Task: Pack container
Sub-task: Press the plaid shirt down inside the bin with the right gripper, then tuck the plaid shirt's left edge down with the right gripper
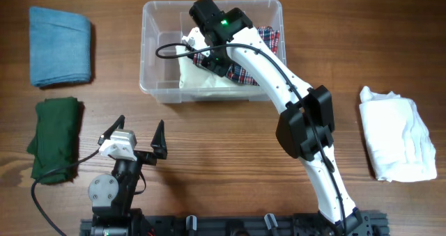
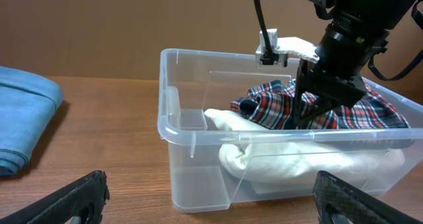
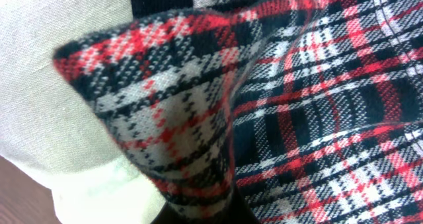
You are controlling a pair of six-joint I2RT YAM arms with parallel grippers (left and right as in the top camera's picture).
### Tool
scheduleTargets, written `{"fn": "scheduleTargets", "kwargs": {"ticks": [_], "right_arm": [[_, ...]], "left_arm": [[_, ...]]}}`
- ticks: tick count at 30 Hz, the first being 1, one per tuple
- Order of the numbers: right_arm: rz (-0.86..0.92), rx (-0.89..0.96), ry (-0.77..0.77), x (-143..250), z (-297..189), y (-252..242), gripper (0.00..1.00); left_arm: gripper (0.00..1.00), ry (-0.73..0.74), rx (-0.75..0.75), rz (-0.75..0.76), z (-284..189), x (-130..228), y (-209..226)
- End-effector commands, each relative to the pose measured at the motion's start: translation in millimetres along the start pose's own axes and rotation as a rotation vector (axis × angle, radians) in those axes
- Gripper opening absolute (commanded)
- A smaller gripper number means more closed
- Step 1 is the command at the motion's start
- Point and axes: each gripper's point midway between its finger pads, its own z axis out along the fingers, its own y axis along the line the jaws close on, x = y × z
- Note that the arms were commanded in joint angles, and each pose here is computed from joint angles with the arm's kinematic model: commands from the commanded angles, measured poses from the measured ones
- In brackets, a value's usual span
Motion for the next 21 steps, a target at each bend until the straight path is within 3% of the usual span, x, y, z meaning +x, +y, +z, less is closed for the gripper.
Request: {"fn": "scheduleTargets", "kwargs": {"ticks": [1,2,3,5,6,8,11,15,18,21], "right_arm": [[-0.015,-0.016,-0.037,-7,-22,10,0.04],[-0.016,-0.015,-0.038,-7,-22,10,0.04],[-0.015,-0.014,-0.040,-8,-22,9,0.28],[-0.014,-0.010,-0.047,-9,-22,9,0.64],[-0.014,-0.007,-0.054,-11,-23,8,0.68],[-0.014,-0.001,-0.065,-14,-23,6,0.67],[-0.015,0.009,-0.087,-17,-30,4,0.54],[-0.012,0.026,-0.121,-20,-47,1,0.34],[-0.006,0.045,-0.159,-27,-56,-3,0.13],[-0.002,0.055,-0.212,-39,-59,-6,0.11]], "left_arm": [[1.00,0.001,-0.004,-0.006,0,2,0],[1.00,0.001,-0.004,-0.006,0,2,0],[1.00,0.001,-0.004,-0.006,0,2,0],[1.00,0.002,-0.003,-0.006,0,2,0],[1.00,0.001,-0.004,-0.006,0,2,0],[1.00,0.001,-0.004,-0.006,0,2,0],[1.00,0.001,-0.004,-0.006,0,2,0],[1.00,0.002,-0.003,-0.006,0,2,0],[1.00,0.001,-0.004,-0.006,0,2,0],[1.00,0.001,-0.004,-0.006,0,2,0]]}}
